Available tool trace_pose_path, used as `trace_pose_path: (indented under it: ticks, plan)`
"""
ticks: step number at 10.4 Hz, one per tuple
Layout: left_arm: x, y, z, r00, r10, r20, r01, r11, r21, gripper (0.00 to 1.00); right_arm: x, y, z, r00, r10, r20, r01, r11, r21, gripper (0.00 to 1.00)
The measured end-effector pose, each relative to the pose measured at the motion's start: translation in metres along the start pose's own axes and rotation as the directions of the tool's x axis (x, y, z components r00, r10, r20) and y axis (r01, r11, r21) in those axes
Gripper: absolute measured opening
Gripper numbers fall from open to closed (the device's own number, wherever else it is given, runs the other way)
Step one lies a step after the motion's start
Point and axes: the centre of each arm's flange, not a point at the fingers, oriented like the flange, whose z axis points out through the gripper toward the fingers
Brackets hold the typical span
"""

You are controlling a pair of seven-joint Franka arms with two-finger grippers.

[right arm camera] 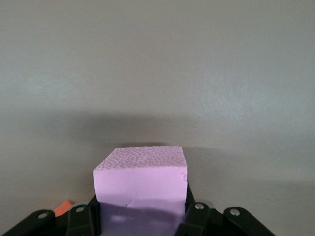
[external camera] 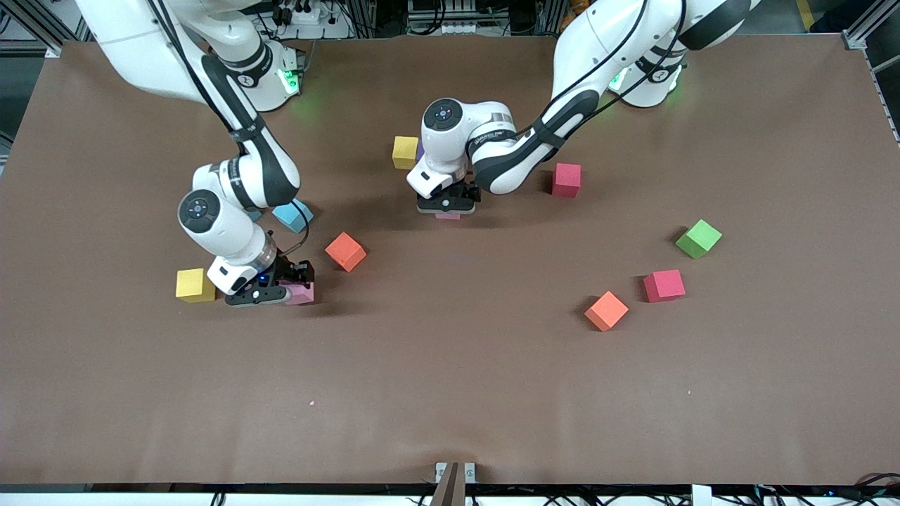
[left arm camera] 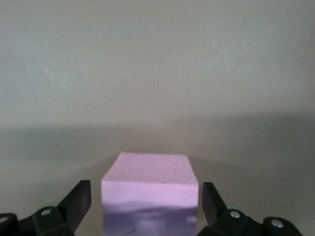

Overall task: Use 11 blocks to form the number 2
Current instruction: 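Grasp another pink cube with the right gripper while the left gripper waits, then place pink with the left gripper while the right gripper carries pink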

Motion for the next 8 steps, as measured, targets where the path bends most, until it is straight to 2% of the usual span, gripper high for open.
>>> trace_pose_path:
  ticks: [2, 3, 5, 7, 8]
  plan:
    - [0.018, -0.003, -0.035, 0.998, -0.039, -0.045, 0.039, 0.999, -0.020, 1.00, 0.003, -0.016, -0.031, 0.986, -0.165, -0.013, 0.165, 0.986, 0.001, 0.59]
    - [0.032, -0.011, -0.052, 0.995, -0.076, -0.064, 0.075, 0.997, -0.026, 1.00, 0.002, -0.025, -0.042, 0.962, -0.274, -0.017, 0.274, 0.962, 0.000, 0.57]
    - [0.077, -0.048, -0.072, 0.981, -0.176, -0.086, 0.175, 0.984, -0.017, 1.00, -0.002, -0.032, -0.054, 0.878, -0.479, 0.005, 0.479, 0.878, 0.006, 0.56]
    - [0.130, -0.111, -0.070, 0.952, -0.294, -0.085, 0.297, 0.954, 0.029, 1.00, -0.012, -0.075, -0.055, 0.760, -0.649, 0.013, 0.649, 0.761, 0.021, 0.56]
    - [0.154, -0.146, -0.066, 0.933, -0.352, -0.081, 0.357, 0.932, 0.059, 1.00, -0.020, -0.107, -0.054, 0.713, -0.701, 0.011, 0.700, 0.713, 0.028, 0.56]
